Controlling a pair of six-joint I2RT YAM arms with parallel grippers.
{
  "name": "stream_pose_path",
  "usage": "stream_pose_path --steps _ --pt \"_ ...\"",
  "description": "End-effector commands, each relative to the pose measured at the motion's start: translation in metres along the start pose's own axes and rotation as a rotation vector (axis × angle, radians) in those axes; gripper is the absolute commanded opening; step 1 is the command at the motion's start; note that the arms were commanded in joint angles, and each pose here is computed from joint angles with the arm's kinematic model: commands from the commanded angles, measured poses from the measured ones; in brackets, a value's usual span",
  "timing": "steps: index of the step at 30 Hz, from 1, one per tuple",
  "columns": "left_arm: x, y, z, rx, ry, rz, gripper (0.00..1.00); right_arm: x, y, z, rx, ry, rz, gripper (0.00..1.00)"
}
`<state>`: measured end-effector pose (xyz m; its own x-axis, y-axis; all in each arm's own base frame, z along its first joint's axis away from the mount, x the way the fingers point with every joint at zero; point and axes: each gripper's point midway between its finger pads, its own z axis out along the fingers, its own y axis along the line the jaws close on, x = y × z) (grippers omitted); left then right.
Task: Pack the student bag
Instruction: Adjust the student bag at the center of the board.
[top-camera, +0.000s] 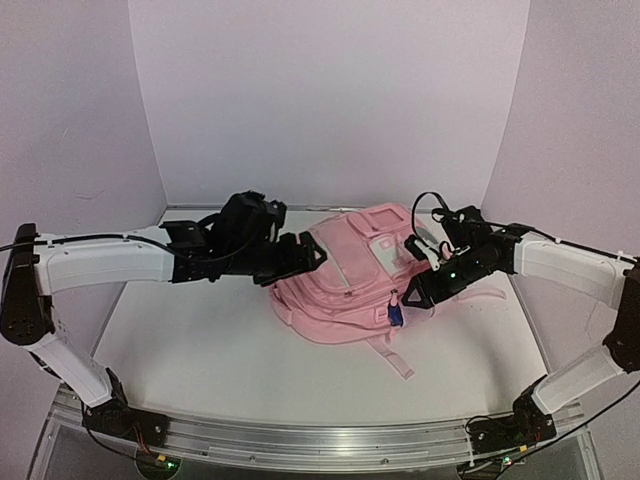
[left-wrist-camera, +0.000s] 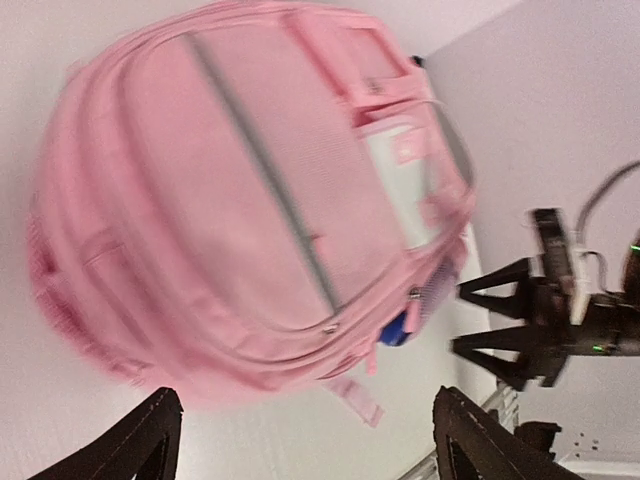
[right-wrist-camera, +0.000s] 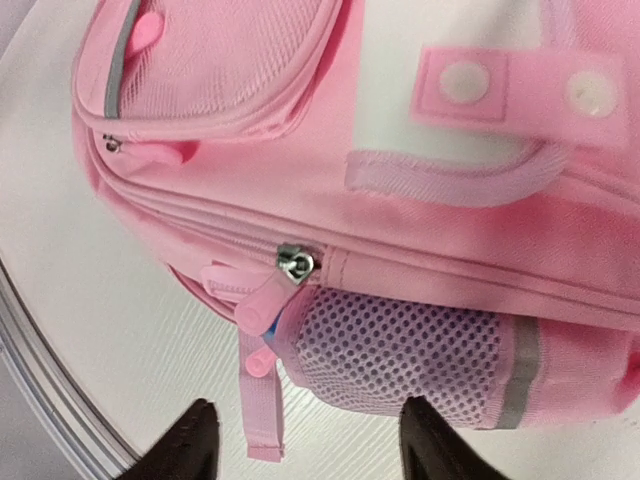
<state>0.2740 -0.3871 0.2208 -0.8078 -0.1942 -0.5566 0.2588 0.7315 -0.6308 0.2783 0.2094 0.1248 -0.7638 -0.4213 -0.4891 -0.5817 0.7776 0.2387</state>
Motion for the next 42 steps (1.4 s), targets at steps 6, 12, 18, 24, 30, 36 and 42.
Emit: stream_pose_path --steps 6,12,18,24,30,36,42 --pt "0.033 0.134 -0.016 -0.375 0.004 -0.332 0.95 -0.013 0.005 -0.016 0.134 -0.048 -0.050 0.98" --pt "0.018 0.145 -0.004 -0.428 0.029 -0.292 1.00 0.005 0.004 0.016 0.138 0.018 -0.004 0.98" --pt "-0.012 0.151 0.037 -0.385 0.085 -0.243 1.00 0.014 -0.016 0.043 0.234 0.069 0.008 0.98" --pt "-0.027 0.163 0.078 -0.357 0.166 -0.249 0.94 0.011 -0.060 0.032 0.483 0.036 0.007 0.98" --pt "0.003 0.173 0.100 -0.339 0.286 -0.292 0.47 0.015 -0.097 0.022 0.593 0.032 0.012 0.87" --pt "0.047 0.155 0.084 -0.276 0.361 -0.261 0.09 0.017 -0.134 0.024 0.602 0.061 0.038 0.82" --pt "0.128 0.088 0.061 -0.216 0.503 -0.063 0.00 -0.017 -0.104 0.049 0.339 0.013 0.038 0.82"
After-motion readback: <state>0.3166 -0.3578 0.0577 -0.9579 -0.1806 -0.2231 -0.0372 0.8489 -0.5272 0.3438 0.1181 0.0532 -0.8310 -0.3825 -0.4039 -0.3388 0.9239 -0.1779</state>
